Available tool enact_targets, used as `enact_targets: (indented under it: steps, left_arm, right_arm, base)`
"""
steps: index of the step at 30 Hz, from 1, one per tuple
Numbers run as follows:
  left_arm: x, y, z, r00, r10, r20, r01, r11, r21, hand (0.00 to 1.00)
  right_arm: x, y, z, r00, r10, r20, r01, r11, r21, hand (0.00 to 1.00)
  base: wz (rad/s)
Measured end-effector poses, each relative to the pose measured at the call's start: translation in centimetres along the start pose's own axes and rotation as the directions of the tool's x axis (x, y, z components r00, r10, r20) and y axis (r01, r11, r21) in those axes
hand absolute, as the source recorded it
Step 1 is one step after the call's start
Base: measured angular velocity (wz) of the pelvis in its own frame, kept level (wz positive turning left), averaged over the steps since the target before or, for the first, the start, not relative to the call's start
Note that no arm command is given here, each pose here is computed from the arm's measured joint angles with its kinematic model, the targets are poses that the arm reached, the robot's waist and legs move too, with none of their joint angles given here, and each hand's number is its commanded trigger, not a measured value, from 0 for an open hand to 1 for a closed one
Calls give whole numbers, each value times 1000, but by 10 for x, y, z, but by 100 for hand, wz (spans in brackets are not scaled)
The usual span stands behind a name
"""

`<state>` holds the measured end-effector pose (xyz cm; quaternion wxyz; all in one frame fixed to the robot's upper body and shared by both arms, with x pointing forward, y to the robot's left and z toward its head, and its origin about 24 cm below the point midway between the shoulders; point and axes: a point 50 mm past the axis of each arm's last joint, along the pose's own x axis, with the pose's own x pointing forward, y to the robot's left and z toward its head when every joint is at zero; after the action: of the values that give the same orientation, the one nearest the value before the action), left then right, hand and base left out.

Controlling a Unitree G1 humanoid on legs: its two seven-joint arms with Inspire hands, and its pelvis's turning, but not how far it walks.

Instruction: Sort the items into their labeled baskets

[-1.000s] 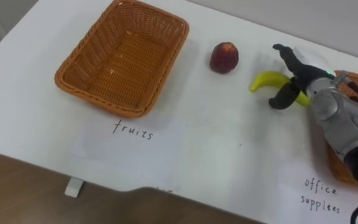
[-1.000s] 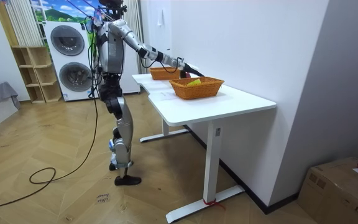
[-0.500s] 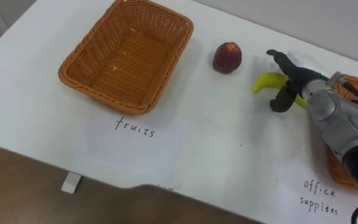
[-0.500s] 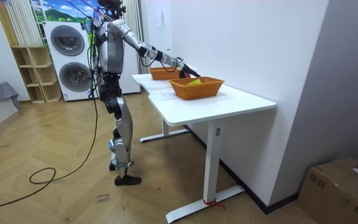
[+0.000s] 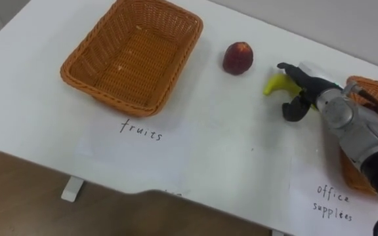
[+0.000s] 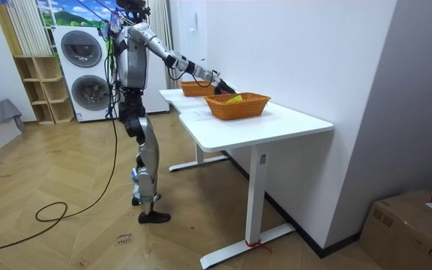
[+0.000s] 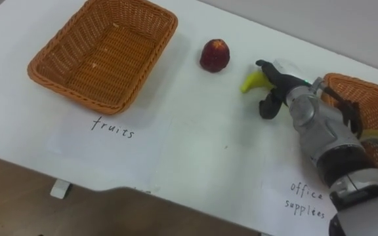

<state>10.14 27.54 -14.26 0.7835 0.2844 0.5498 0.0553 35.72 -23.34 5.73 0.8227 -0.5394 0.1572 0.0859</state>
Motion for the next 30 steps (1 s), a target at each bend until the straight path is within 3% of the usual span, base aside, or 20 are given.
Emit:
enact_targets:
  steps: [8, 11, 30]
  left_arm:
    - [0, 0, 0, 1000, -3, -1, 3, 1000, 0, 0]
    - [0, 0, 0, 1000, -5, 0, 5, 1000, 0, 0]
    - [0, 0, 2, 1000, -2, 7, 2, 1000, 4, 0]
  right_arm:
    - [-1, 0, -2, 1000, 26, -5, -27, 1000, -15, 0]
    - [-1, 0, -2, 1000, 28, -6, -28, 999, -15, 100]
    - [-1, -14, -3, 998, -65, -6, 65, 997, -30, 100]
  base:
    - [0]
    - [0]
    - [0]
